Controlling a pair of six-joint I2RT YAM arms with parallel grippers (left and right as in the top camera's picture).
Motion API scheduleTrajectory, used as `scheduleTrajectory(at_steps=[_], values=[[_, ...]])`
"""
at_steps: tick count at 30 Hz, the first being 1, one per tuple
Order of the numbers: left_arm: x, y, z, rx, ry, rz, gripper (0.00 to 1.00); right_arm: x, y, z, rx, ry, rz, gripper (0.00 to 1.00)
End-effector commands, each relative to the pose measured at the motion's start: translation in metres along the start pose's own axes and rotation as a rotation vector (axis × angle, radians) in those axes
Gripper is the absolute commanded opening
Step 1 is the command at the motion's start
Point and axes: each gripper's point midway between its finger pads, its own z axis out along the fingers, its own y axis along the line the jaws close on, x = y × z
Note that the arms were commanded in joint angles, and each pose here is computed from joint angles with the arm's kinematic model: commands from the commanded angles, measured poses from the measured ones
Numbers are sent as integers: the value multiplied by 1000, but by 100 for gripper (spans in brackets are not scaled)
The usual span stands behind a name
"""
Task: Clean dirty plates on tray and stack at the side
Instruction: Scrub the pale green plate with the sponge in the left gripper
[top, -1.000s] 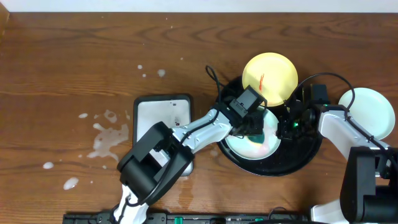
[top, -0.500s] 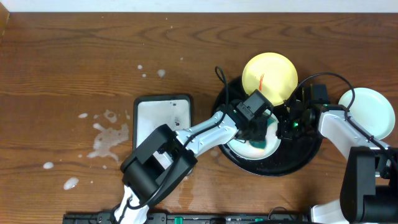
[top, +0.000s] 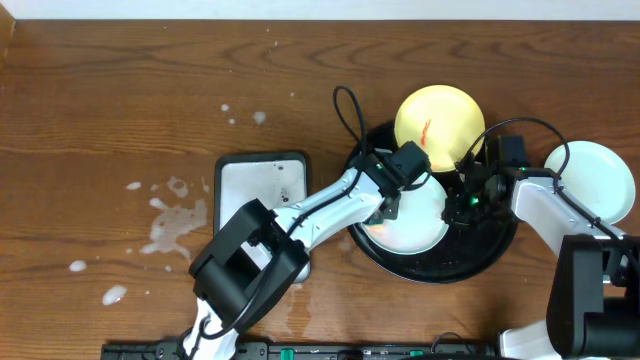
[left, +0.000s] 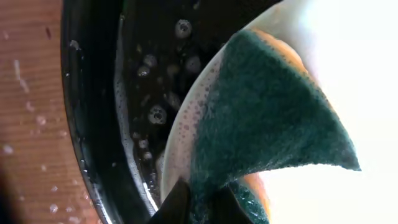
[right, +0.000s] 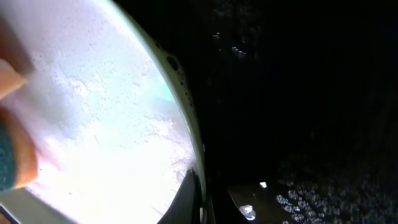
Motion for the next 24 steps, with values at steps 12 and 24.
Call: scheduleTrajectory(at_steps=[12,24], values=[[19,-121,-3,544,81,73,16,13,-21,12,112,51,3,1],[25,-29,25,101,76,31,8,13,-21,12,112,50,3,1]])
